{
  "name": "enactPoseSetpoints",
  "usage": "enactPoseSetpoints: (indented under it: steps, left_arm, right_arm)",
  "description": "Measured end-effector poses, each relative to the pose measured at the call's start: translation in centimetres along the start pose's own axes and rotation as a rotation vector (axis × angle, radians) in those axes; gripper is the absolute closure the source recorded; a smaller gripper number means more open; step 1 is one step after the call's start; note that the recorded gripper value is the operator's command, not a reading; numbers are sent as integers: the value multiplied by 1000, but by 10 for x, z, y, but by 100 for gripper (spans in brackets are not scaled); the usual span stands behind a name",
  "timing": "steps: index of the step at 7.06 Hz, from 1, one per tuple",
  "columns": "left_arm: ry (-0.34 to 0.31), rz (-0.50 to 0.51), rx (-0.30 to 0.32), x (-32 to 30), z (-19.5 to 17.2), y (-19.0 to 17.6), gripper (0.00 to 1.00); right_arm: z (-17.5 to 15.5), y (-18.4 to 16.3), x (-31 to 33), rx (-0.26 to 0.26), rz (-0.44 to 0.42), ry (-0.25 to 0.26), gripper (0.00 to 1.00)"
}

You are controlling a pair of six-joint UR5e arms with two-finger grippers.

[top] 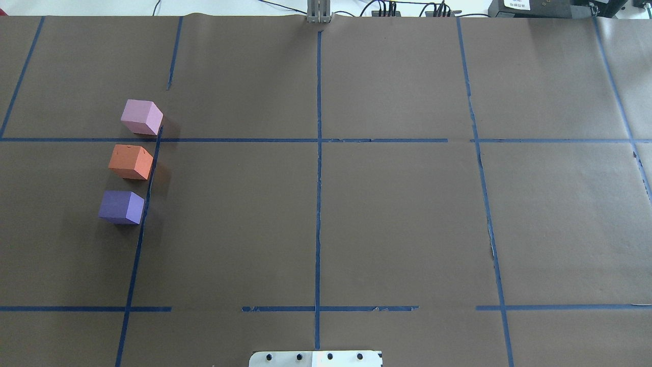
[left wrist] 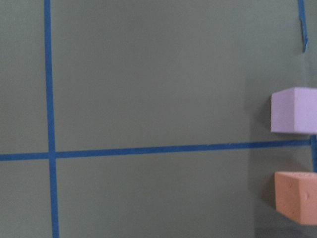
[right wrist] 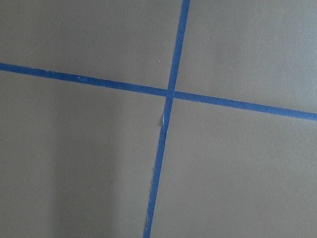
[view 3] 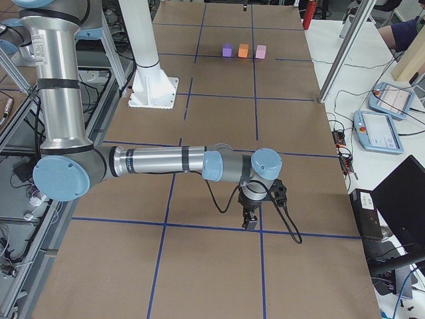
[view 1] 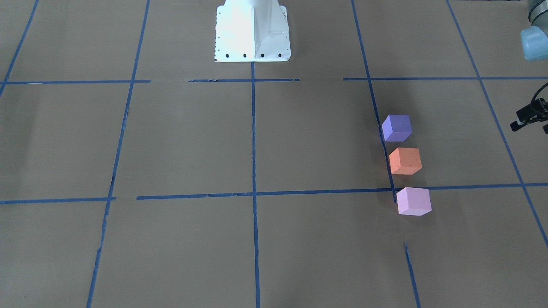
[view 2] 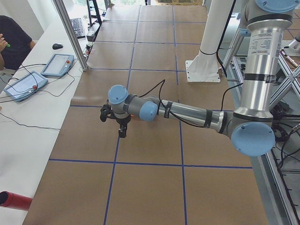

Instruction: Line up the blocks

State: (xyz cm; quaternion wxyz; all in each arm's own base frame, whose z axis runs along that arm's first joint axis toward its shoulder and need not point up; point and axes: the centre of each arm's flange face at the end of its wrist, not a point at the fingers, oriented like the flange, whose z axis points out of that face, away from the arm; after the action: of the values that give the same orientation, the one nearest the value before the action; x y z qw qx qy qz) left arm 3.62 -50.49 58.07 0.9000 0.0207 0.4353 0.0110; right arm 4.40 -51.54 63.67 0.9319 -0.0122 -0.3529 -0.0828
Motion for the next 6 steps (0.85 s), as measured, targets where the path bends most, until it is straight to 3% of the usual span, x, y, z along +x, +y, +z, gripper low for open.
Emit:
enactPoseSetpoints:
  steps: [2, 6]
  left_arm:
    - [28, -93, -26, -44, 7, 30, 0]
    - [-23, -131, 62, -93, -35, 39, 0]
  right_arm:
    - [0, 0, 0, 0, 0, 0, 0]
    - [0, 0, 0, 0, 0, 0, 0]
